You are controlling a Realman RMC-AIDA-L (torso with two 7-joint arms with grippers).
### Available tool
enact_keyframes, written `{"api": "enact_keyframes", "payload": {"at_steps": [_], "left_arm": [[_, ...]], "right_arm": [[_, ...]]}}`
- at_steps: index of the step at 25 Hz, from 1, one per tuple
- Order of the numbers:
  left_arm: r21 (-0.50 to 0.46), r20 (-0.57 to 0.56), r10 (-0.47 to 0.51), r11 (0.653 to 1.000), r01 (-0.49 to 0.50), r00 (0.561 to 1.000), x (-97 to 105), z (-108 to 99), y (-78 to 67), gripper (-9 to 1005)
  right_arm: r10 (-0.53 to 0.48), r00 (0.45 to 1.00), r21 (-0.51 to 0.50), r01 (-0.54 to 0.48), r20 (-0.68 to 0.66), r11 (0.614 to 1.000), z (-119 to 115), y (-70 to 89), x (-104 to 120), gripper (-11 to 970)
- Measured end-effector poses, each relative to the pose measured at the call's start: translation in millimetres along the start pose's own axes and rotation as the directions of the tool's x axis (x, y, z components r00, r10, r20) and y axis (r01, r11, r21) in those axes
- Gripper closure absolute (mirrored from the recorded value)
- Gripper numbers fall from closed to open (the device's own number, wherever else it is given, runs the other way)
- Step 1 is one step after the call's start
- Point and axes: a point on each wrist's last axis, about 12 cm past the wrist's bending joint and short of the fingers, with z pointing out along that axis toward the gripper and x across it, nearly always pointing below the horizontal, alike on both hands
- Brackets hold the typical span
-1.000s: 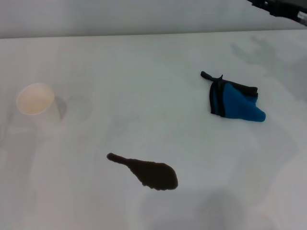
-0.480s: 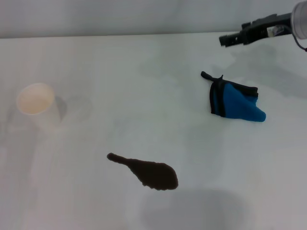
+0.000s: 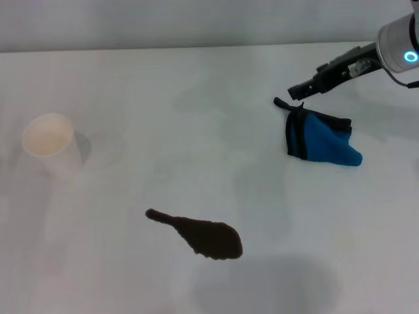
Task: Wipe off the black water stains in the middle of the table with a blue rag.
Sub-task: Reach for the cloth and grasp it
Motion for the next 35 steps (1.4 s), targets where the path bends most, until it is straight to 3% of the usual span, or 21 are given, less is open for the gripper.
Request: {"api": "enact_keyframes", "payload": {"at_steps": [6,16,27,35], "left_arm": [[0.015,-0.034,0.057,0.998,-0.057,0.998,3.7,5.0,-2.5,120],[0.011,-0.062,0.058,0.998,-0.057,0.996,6.6,14.7,-4.1,120],[0.012,-0.08,0.054,0.999,-0.053,0.995,9.0,22.0,-6.7,121],[0.015,-0.083,0.054,0.999,-0.053,0.995,9.0,23.8,-7.3,121]], "right_arm": [[0.024,0.994,0.032,-0.021,-0.107,0.999,-0.1,4.6,-4.8,88],[-0.065,0.961,0.1,0.095,-0.268,0.99,13.0,29.3,-20.1,101],[-0.028,0.95,0.108,0.065,-0.311,0.992,36.5,24.0,-3.4,126],[-0.027,0.952,0.116,0.065,-0.305,0.991,38.9,21.7,-0.9,145]]}}
